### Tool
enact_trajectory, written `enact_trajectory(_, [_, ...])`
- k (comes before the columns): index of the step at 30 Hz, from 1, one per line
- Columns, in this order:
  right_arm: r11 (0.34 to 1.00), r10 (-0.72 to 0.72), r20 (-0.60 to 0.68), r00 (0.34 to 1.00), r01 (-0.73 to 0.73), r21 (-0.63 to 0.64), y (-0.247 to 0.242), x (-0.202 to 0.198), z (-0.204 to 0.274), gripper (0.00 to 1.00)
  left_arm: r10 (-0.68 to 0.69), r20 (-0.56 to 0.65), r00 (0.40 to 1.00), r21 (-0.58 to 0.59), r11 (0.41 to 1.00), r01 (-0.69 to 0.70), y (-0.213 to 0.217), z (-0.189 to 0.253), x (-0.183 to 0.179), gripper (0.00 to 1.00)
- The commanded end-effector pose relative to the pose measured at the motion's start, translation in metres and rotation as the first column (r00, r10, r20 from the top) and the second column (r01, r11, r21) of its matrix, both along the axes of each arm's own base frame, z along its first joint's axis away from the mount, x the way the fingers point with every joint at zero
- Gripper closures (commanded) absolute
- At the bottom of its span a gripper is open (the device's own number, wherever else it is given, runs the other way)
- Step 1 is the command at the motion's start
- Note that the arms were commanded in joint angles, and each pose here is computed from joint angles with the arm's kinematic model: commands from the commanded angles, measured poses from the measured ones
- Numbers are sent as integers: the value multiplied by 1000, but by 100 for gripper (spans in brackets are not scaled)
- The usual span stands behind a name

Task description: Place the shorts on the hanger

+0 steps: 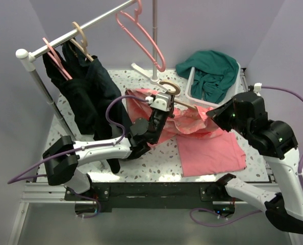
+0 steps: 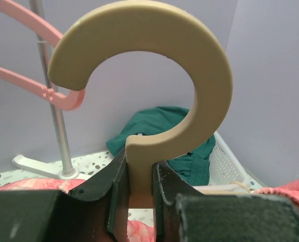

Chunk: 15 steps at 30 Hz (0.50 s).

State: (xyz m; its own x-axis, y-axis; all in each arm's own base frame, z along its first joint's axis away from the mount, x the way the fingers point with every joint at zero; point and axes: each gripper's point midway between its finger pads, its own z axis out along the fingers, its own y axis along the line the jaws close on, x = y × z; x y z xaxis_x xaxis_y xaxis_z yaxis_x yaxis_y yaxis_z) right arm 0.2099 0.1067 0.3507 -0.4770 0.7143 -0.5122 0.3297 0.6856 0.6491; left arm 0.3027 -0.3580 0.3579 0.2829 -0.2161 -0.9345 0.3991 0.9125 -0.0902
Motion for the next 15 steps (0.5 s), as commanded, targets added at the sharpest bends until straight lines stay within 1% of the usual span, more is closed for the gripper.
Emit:
enact_trajectory(1, [995,-75,130,989,65,78,-4,14,51,100,-32,-1,999,-120,992,32,-15,56,-4,100])
enact_trajectory(2, [994,-79,159,984,65,92,-3,17,62,99,-51,-2,999,-124,991,50,-20,62,-7,100])
enact_trajectory(4, [993,-97,169,981,83,88,-2,27,68,97,-72,-5,997,-130,989,70,-28,77,-11,100])
enact_trajectory(5, [991,-102,200,974,82,103,-3,27,83,97,-83,-5,997,-128,988,82,-32,81,-12,100])
enact_trajectory(6, [991,-102,211,972,81,107,-2,29,89,97,-95,-11,995,-118,989,93,-36,94,-13,100])
enact_trajectory(7, [991,-113,213,970,94,97,0,37,93,97,-106,-31,994,-95,990,103,-46,92,-12,100])
enact_trajectory(8, [988,-132,251,959,106,116,-5,36,111,97,-115,-44,992,-76,991,111,-53,94,-10,100])
enact_trajectory(9, [986,-147,266,953,119,119,-7,38,118,97,-95,-75,993,-56,994,91,-54,105,-6,100])
enact_trajectory(10, [984,-162,274,948,134,120,-9,41,122,96,-75,-110,991,-29,997,72,-61,94,-1,100])
enact_trajectory(11, [978,-195,308,931,161,132,-17,39,136,96,-59,-123,991,-27,998,56,-60,94,1,100])
enact_trajectory(14, [968,-245,349,905,208,140,-30,37,147,95,8,-156,988,-10,1000,-9,-49,85,9,100])
enact_trajectory(15, [965,-257,352,900,219,142,-33,36,146,95,43,-193,980,-21,999,-47,-42,83,12,100])
